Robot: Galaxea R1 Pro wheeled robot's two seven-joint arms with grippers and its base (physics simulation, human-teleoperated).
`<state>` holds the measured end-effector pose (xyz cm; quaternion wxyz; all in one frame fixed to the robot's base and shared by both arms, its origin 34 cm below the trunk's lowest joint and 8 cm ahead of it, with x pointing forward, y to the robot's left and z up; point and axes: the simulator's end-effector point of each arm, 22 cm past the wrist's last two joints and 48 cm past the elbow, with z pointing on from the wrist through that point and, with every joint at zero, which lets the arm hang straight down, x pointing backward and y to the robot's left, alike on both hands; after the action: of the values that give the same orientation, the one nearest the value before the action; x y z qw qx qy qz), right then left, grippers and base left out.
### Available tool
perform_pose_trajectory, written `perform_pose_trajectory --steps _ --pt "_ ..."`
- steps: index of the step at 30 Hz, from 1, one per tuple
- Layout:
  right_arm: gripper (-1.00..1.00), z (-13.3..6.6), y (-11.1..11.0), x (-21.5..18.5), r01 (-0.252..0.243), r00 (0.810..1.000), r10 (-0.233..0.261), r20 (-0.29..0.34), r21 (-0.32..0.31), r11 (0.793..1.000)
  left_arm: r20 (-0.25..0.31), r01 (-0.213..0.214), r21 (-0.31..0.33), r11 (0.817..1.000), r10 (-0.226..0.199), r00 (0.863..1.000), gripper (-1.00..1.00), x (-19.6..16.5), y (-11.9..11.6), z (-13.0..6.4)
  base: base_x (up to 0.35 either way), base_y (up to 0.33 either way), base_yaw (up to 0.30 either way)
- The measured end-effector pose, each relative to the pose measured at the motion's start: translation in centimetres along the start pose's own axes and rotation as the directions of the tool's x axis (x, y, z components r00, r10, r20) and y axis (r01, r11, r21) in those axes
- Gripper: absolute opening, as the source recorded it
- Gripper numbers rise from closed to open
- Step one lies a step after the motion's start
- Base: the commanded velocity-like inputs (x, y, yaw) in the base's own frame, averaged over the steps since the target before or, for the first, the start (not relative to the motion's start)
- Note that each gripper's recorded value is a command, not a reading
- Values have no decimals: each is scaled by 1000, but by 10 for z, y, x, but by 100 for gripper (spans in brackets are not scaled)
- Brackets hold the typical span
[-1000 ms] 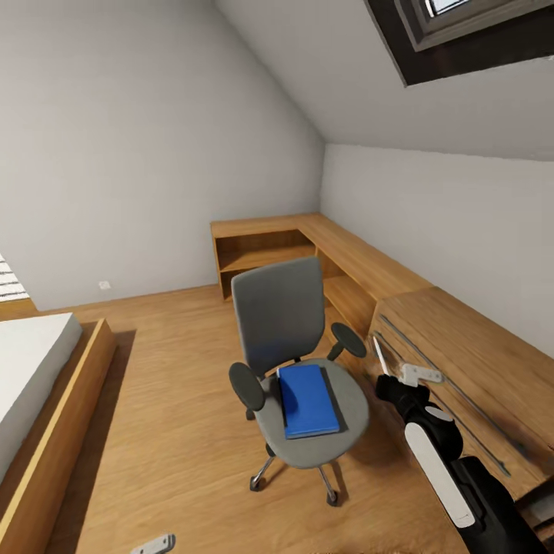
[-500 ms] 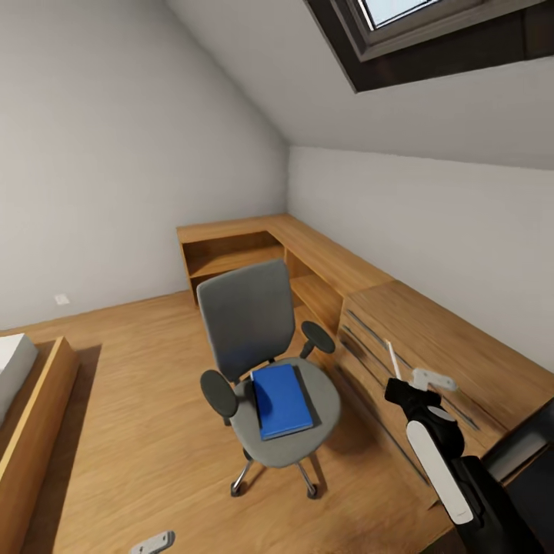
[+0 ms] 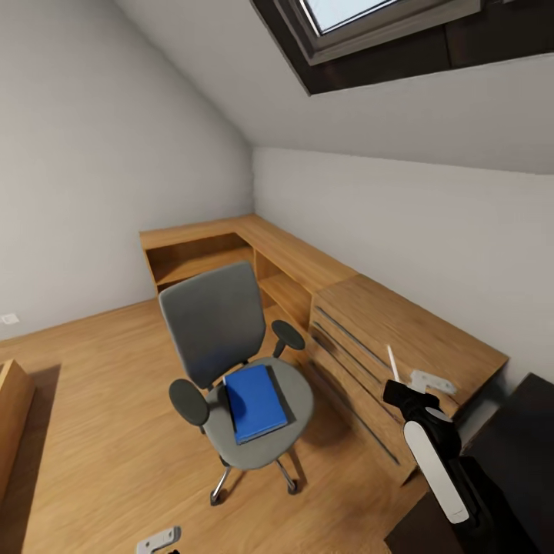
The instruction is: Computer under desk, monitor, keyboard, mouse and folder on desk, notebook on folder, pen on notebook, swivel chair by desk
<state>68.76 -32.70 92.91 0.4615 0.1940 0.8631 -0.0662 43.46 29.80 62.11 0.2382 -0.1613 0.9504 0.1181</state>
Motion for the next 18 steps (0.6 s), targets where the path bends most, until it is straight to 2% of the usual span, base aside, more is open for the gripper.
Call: perform_pose_trajectory --steps 4,9,12,18 --pt "-100 1 -2 1 0 1000 1 -3 4 1000 -3 -4 -6 1000 4 1000 100 3 3 1 -215 -154 -284" --pt "-100 13 -21 20 -6 999 8 -50 50 999 -3 -5 -7 1000 5 1000 100 3 3 1 -244 -232 -288" --pt "-100 16 -26 24 -10 998 13 -55 62 998 -3 -5 -7 1000 5 1000 100 3 3 1 -212 -270 -290" --pt "-100 17 -29 24 -16 998 20 -53 68 998 -4 -5 -8 1000 5 1000 100 3 4 1 -81 -222 -290"
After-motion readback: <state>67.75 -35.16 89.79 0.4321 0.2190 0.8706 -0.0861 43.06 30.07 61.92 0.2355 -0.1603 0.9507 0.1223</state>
